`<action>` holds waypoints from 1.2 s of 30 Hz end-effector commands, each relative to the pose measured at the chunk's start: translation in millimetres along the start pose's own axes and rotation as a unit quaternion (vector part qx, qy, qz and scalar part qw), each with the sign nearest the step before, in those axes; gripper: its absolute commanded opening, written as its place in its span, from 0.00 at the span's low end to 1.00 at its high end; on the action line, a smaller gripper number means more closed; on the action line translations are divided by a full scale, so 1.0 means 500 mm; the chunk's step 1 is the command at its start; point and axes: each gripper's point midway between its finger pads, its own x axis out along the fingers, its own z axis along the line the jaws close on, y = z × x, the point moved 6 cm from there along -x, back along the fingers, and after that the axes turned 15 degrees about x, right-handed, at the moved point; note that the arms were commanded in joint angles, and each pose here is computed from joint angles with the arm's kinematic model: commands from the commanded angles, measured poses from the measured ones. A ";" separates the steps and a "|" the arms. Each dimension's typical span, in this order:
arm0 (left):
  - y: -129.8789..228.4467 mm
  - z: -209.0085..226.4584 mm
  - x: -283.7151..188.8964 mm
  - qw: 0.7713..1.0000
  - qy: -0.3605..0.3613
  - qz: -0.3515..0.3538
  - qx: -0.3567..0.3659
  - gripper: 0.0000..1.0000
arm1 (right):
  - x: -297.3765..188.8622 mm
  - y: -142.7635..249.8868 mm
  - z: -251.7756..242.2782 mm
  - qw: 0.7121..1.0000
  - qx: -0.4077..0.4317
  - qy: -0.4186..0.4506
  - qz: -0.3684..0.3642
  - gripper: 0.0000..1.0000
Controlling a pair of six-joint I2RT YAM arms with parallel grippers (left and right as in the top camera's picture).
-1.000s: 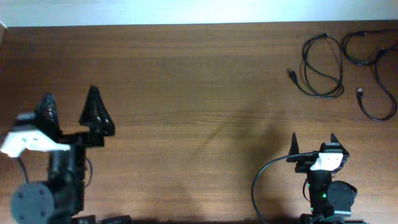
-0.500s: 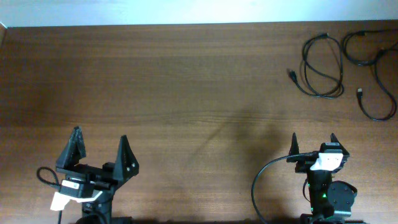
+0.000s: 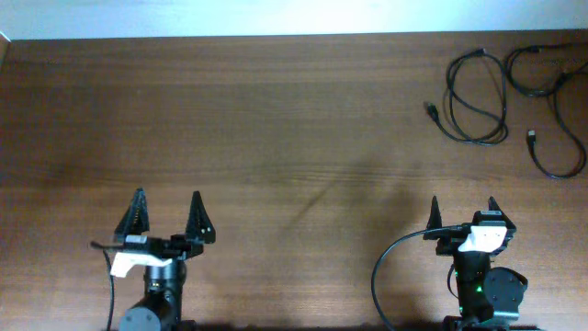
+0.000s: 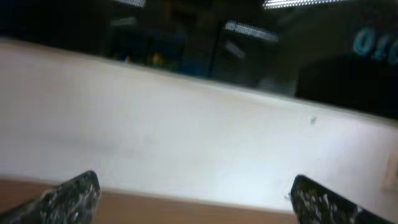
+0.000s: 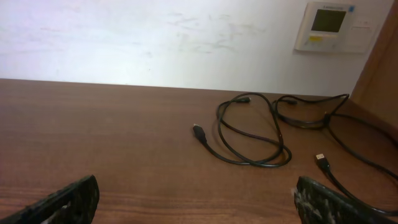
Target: Untangle cables
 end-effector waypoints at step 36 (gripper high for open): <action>0.161 0.008 -0.037 0.967 0.002 0.222 0.125 0.99 | 0.000 0.003 -0.005 1.000 0.004 0.007 0.000 1.00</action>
